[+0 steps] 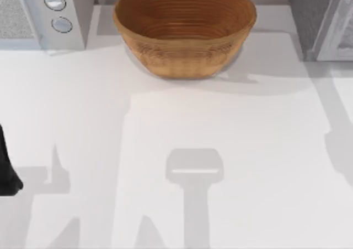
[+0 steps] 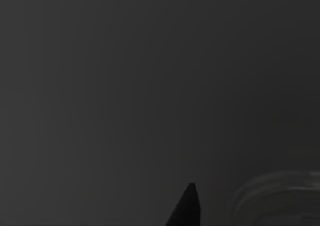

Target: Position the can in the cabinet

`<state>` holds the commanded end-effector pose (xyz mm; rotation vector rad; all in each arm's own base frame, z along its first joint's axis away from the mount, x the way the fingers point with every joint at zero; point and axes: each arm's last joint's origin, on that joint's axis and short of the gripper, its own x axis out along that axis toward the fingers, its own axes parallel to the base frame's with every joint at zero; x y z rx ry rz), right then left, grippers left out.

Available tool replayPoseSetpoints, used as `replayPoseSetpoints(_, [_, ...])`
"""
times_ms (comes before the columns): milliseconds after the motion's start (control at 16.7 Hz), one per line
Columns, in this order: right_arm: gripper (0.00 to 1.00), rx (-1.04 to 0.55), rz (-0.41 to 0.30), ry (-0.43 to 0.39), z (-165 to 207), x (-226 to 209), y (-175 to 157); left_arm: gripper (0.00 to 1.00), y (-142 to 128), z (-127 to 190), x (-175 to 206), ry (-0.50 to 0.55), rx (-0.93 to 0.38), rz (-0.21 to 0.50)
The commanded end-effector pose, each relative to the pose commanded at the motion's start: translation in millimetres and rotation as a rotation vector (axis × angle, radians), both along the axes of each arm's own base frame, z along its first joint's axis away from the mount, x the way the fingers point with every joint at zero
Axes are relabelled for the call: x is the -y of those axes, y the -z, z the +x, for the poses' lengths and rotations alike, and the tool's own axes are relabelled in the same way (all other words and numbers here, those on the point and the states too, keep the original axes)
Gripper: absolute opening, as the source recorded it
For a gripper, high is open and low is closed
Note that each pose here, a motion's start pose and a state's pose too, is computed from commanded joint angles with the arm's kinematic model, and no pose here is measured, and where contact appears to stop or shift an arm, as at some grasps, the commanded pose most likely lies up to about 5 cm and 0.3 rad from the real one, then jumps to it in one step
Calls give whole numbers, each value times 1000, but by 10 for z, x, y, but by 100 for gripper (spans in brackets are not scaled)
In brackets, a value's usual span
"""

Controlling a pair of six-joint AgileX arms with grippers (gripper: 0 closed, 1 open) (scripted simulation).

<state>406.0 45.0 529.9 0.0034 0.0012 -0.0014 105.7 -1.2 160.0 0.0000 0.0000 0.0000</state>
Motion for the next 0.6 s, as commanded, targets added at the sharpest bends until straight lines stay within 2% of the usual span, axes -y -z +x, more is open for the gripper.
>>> replayPoseSetpoints(240, [98,0,0,0,0,0,0,100,0,0,0,0,0,0])
replayPoseSetpoints(600, [100,0,0,0,0,0,0,100,0,0,0,0,0,0])
